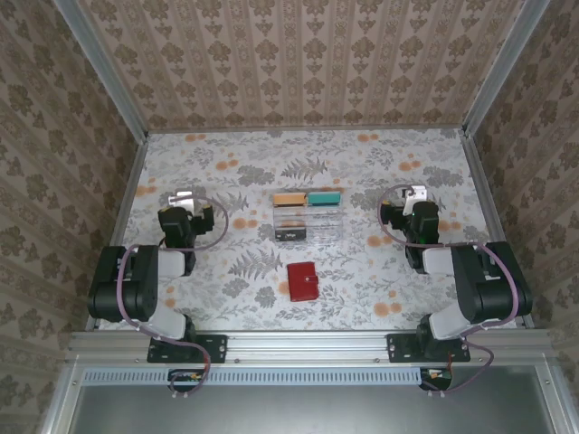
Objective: Take the credit cards out of the card holder
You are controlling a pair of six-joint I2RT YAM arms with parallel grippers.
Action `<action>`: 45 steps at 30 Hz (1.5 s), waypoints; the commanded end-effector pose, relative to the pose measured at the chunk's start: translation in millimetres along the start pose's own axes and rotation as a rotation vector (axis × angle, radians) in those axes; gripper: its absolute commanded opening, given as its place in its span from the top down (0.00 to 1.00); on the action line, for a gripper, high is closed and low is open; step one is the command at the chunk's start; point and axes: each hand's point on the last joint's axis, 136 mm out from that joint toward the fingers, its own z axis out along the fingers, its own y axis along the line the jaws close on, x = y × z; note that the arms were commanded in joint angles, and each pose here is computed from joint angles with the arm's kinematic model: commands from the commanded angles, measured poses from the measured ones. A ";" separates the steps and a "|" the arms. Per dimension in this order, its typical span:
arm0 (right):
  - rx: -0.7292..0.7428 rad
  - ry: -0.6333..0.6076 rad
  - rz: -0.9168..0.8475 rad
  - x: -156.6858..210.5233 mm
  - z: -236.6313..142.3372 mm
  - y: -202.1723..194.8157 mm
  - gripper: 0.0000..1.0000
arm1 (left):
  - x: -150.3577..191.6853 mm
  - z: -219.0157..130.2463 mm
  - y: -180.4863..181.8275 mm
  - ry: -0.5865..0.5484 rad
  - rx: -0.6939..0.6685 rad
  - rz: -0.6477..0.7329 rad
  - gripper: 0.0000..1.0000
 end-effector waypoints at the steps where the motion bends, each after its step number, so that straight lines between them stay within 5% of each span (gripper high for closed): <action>1: 0.019 -0.034 0.013 -11.0 3.7 -3.9 0.00 | -15.0 4.4 0.9 -0.044 0.004 0.006 0.00; 25: 0.018 -0.036 0.013 -11.7 3.6 -3.7 0.00 | -15.0 4.7 0.8 -0.039 0.019 -0.003 0.00; 29: 0.018 -0.035 0.013 -11.3 3.5 -3.7 0.00 | -16.9 4.3 -19.3 -0.043 0.148 0.040 0.00; 34: -0.118 -0.048 -0.038 -11.5 -0.9 18.4 0.00 | -16.4 5.1 -17.2 -0.039 0.140 0.031 0.00; 45: -0.021 -0.034 0.010 -12.4 3.7 0.5 0.00 | -20.4 3.3 -13.2 -0.048 0.128 0.025 0.00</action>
